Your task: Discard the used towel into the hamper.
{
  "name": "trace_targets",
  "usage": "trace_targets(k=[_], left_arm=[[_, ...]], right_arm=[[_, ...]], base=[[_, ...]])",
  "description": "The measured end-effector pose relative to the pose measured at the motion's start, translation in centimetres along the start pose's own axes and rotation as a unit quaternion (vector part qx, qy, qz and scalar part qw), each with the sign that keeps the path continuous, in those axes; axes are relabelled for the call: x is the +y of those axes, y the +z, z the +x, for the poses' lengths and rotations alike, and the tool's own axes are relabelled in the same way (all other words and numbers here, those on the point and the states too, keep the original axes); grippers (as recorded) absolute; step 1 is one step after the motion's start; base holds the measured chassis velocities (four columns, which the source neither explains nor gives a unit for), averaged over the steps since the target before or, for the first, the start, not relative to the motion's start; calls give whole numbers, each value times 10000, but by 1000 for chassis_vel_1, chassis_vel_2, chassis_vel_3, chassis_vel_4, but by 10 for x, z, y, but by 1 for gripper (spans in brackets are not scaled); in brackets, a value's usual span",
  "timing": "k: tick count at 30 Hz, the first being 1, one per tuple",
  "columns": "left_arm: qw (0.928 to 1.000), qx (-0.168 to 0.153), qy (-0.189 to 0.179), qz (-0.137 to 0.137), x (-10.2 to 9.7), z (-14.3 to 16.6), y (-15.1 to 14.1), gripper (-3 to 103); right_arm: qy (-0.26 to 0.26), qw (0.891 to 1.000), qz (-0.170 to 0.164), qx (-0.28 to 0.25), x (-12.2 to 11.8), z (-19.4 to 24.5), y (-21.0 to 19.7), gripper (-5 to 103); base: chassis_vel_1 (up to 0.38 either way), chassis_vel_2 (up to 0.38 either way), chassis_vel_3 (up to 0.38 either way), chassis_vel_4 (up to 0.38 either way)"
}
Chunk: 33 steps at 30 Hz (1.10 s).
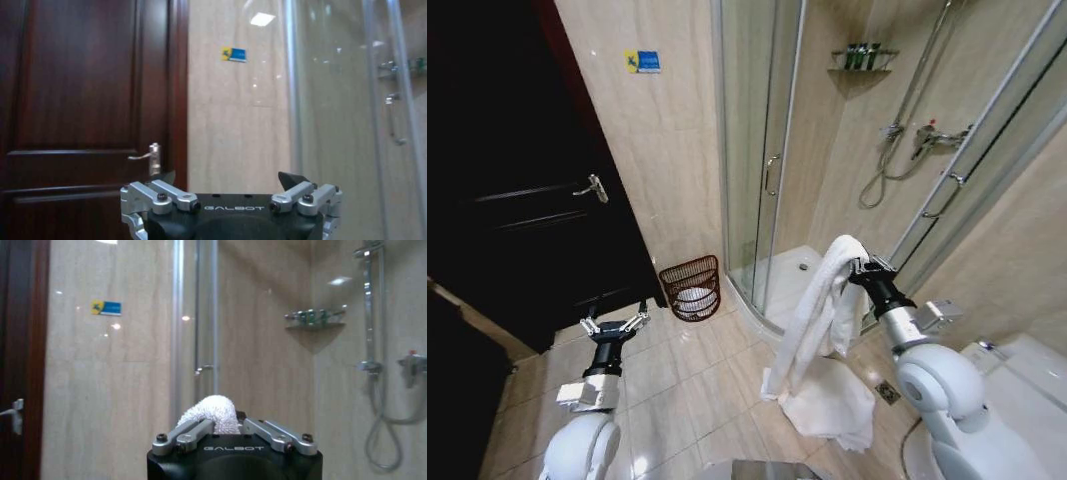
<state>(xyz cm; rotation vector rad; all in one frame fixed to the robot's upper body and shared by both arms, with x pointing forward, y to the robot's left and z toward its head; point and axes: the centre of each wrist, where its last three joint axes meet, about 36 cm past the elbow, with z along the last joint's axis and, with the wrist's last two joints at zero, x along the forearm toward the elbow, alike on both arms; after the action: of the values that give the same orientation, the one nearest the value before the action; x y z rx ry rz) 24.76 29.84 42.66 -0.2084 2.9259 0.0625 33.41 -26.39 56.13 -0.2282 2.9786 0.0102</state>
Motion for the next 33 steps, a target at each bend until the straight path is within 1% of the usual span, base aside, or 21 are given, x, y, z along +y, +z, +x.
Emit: trace_targets(k=[18, 22, 28, 33], left_arm=[[10000, 24, -71, -33, -1, 0, 6, 100], [9999, -41, -142, -61, -1, 0, 9, 100], [9998, -66, -161, -84, 0, 1, 9, 100], [9998, -71, -161, -91, 0, 1, 9, 100]], right_arm=[[-10, 10000, 0, -2, -6, -14, 6, 4], [-30, 10000, -39, -21, -7, -19, 7, 4], [-49, 10000, -75, 7, -9, -23, 17, 4], [-73, 9999, -76, 20, -11, -25, 22, 4]], base=[[160, 166, 11, 17], [173, 163, 19, 36], [53, 41, 7, 8], [-64, -2, 46, -24]])
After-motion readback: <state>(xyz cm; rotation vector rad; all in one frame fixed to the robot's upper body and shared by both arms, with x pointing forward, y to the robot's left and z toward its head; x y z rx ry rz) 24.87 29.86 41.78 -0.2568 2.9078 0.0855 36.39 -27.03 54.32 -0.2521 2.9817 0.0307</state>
